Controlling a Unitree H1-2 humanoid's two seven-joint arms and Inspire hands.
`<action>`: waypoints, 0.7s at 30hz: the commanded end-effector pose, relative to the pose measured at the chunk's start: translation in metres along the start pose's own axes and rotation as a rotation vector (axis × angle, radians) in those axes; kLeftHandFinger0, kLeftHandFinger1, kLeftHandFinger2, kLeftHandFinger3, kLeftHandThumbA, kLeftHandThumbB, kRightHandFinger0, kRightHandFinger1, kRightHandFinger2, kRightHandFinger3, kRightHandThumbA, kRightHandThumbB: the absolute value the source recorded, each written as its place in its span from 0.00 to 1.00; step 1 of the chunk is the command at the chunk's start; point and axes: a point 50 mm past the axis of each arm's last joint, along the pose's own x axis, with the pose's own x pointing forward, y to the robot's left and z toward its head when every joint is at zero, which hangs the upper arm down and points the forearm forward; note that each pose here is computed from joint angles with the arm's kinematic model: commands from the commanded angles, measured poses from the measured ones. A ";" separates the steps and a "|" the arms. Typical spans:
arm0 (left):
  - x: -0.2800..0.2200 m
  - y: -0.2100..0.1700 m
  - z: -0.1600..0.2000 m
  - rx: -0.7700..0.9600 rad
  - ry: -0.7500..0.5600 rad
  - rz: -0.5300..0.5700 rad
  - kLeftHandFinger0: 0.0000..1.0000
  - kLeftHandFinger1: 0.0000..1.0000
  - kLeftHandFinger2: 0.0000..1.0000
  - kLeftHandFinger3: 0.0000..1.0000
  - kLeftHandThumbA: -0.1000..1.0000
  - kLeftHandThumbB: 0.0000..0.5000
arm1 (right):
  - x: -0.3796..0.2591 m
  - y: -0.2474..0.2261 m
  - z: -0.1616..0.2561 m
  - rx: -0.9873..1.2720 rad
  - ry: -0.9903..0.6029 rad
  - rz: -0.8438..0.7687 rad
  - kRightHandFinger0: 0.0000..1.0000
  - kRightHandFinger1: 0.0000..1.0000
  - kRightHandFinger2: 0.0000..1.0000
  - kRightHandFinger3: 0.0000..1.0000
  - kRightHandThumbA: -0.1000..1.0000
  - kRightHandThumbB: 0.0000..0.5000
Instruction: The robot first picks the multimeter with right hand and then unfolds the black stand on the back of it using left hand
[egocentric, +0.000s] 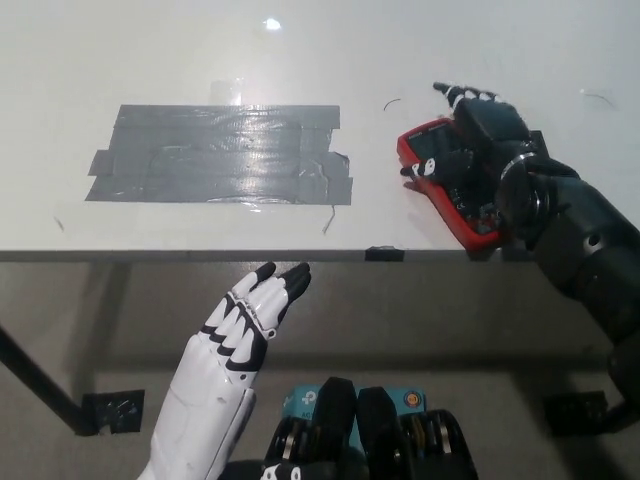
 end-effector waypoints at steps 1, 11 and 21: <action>-0.001 0.003 0.004 0.003 -0.019 0.025 1.00 1.00 1.00 1.00 1.00 0.45 | 0.015 -0.078 0.014 -0.030 -0.058 -0.301 1.00 1.00 1.00 1.00 1.00 1.00; -0.003 0.000 0.004 0.033 0.007 0.009 1.00 1.00 1.00 1.00 1.00 0.54 | 0.011 -0.137 0.021 0.058 -0.129 -0.573 1.00 1.00 1.00 1.00 1.00 0.92; 0.020 0.009 -0.024 -0.022 0.045 0.047 1.00 1.00 1.00 1.00 1.00 0.48 | -0.082 -0.242 0.064 0.291 -0.484 -0.853 1.00 1.00 1.00 1.00 1.00 0.93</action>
